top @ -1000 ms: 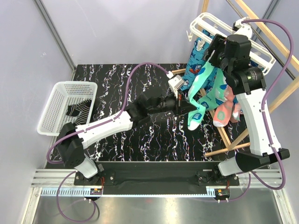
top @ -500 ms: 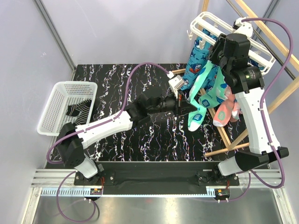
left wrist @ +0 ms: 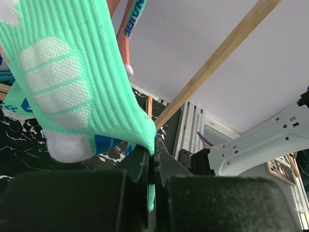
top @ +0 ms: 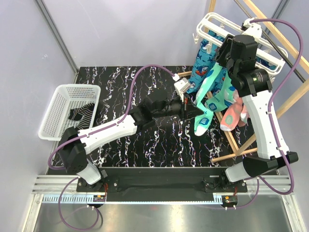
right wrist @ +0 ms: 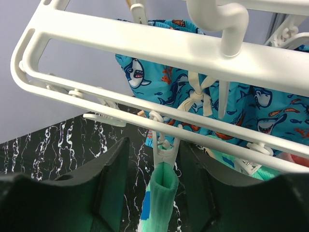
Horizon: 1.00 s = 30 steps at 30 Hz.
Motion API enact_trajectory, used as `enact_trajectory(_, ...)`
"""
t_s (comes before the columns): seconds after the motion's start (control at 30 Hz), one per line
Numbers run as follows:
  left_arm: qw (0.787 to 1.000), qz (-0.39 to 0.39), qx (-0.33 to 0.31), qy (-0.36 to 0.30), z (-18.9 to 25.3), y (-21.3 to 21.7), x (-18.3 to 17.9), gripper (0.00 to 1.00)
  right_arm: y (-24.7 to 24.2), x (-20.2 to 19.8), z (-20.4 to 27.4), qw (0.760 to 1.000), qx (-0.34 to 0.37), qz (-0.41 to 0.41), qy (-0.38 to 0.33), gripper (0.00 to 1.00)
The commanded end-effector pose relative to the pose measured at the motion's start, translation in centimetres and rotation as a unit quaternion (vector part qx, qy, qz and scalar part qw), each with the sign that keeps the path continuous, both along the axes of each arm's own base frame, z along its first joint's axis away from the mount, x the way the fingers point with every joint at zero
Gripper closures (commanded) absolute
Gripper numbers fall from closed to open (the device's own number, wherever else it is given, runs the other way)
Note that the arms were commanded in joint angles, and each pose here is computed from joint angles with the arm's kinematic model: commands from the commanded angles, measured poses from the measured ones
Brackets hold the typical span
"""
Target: Remove the socks clipped to the hanger
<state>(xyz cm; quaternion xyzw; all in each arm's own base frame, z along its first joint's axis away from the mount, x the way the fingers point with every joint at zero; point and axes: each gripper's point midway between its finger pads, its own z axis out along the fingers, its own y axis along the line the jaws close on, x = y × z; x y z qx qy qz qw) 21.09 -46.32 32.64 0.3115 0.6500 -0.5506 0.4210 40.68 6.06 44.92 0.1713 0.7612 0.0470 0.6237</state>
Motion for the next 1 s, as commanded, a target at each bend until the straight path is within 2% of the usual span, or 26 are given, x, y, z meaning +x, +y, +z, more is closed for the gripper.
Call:
enact_trajectory(0.0, 0.998, 0.002, -0.053, -0.044, 5.4, 0.9, -0.4, 1.00, -1.2, 0.7, 2.3, 0.998, 0.002, -0.039, -0.041, 0.47)
enact_trajectory(0.13, 0.997, 0.018, -0.050, -0.055, 5.6, 1.1, 0.1, 1.00, -1.4, 0.9, 2.0, 0.998, 0.003, -0.046, -0.035, 0.42)
enact_trajectory(0.33, 0.996, 0.029, -0.048, -0.063, 5.8, 1.1, 0.3, 1.00, -1.6, 1.2, 2.0, 0.998, 0.005, -0.059, -0.036, 0.49)
enact_trajectory(0.67, 0.997, 0.029, -0.043, -0.062, 5.2, 1.1, 0.3, 1.00, -1.6, 1.5, 2.1, 0.997, 0.008, -0.063, -0.042, 0.86)
enact_trajectory(0.73, 0.997, 0.029, -0.043, -0.062, 5.2, 1.0, 0.2, 1.00, -1.5, 1.7, 2.1, 0.997, 0.010, -0.062, -0.043, 0.97)
enact_trajectory(0.77, 0.997, 0.030, -0.044, -0.061, 5.2, 1.1, 0.3, 1.00, -1.6, 1.8, 2.1, 0.997, 0.010, -0.063, -0.043, 1.00)
enact_trajectory(0.87, 0.997, 0.030, -0.044, -0.061, 5.2, 1.0, 0.3, 1.00, -1.5, 1.7, 2.1, 0.997, 0.010, -0.059, -0.043, 1.00)
enact_trajectory(0.9, 0.997, 0.031, -0.045, -0.061, 5.3, 1.0, 0.3, 1.00, -1.4, 1.8, 2.1, 0.997, 0.010, -0.059, -0.042, 0.93)
enact_trajectory(0.93, 0.997, 0.029, -0.045, -0.060, 5.2, 1.0, 0.3, 1.00, -1.5, 1.7, 2.2, 0.997, 0.010, -0.059, -0.042, 0.69)
enact_trajectory(0.97, 0.997, 0.029, -0.045, -0.060, 5.2, 1.0, 0.3, 1.00, -1.5, 1.7, 2.2, 0.997, 0.013, -0.062, -0.043, 0.61)
